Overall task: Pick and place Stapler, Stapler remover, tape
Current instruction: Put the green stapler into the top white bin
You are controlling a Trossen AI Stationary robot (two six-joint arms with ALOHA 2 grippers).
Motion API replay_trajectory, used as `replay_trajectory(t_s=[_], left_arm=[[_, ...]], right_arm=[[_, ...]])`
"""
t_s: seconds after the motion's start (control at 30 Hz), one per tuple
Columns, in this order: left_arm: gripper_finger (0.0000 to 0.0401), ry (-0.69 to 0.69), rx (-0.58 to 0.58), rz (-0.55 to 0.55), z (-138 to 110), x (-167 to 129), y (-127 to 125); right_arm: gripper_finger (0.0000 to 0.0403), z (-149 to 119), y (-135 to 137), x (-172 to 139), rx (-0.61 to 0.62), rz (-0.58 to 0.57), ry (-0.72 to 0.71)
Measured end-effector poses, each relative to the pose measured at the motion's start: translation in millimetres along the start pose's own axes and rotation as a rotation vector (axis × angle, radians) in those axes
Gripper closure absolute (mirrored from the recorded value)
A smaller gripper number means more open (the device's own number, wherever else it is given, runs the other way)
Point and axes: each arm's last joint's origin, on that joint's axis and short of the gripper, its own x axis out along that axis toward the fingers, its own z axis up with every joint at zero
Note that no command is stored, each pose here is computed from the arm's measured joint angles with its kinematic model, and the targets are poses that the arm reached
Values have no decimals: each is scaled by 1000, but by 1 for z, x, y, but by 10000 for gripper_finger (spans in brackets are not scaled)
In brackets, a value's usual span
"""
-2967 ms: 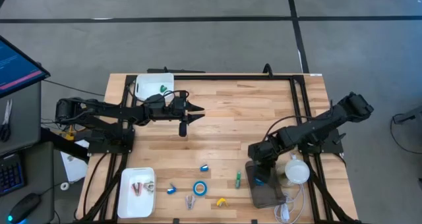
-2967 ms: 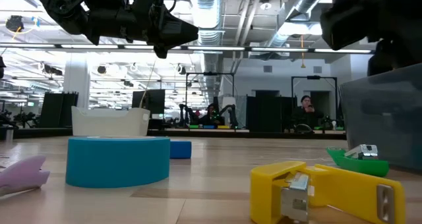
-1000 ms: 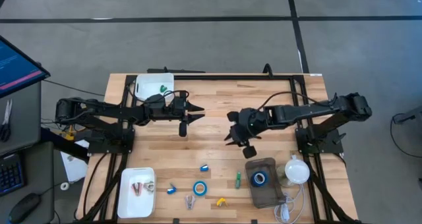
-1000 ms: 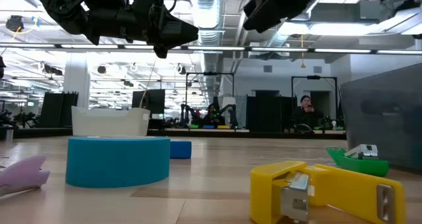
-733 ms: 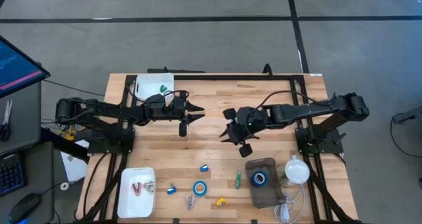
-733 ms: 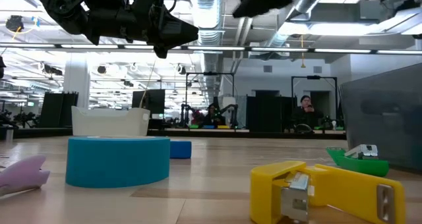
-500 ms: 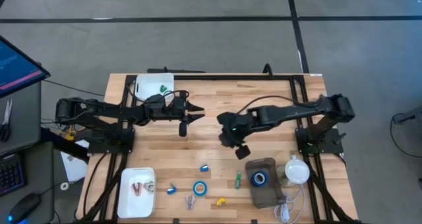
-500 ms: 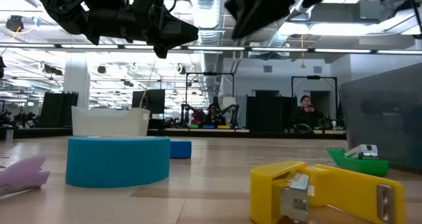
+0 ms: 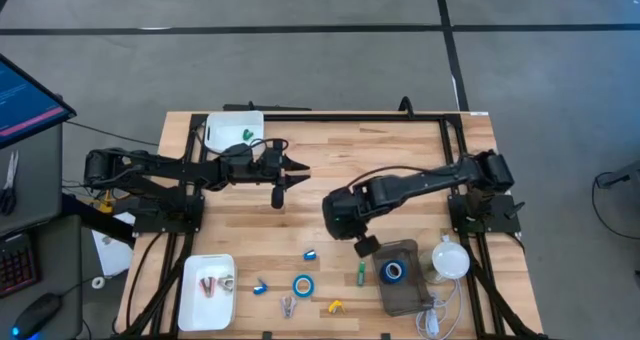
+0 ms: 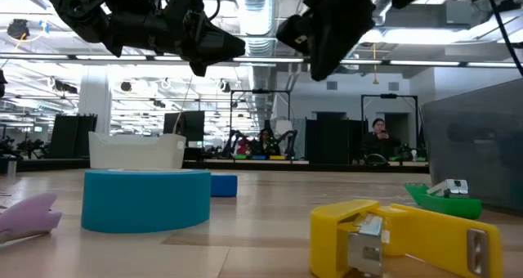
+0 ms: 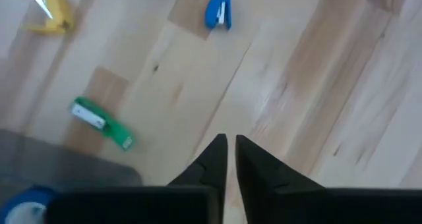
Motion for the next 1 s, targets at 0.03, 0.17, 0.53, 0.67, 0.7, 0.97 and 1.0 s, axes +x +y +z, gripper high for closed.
replay_trajectory(t_s=[0.03, 0.17, 0.53, 0.67, 0.7, 0.97, 1.0], left_arm=[[288, 1, 0, 0, 0, 0, 0], [288, 2, 0, 0, 0, 0, 0], [288, 4, -34, -67, 0, 0, -2], [288, 5, -49, -77, 0, 0, -4], [288, 6, -51, -78, 0, 0, -4], [288, 6, -51, -84, 0, 0, -6], [288, 6, -51, -84, 0, 0, -6]], right_arm=[[394, -1, 3, -2, 16, 7, 7], [399, -1, 17, -11, 65, 46, 12], [402, 0, 42, -7, 150, 98, 53], [402, 5, 46, -7, 172, 130, 11], [402, 5, 47, -6, 184, 138, 4], [403, 7, 55, 20, 186, 149, 40], [403, 4, 57, 23, 182, 151, 75]])
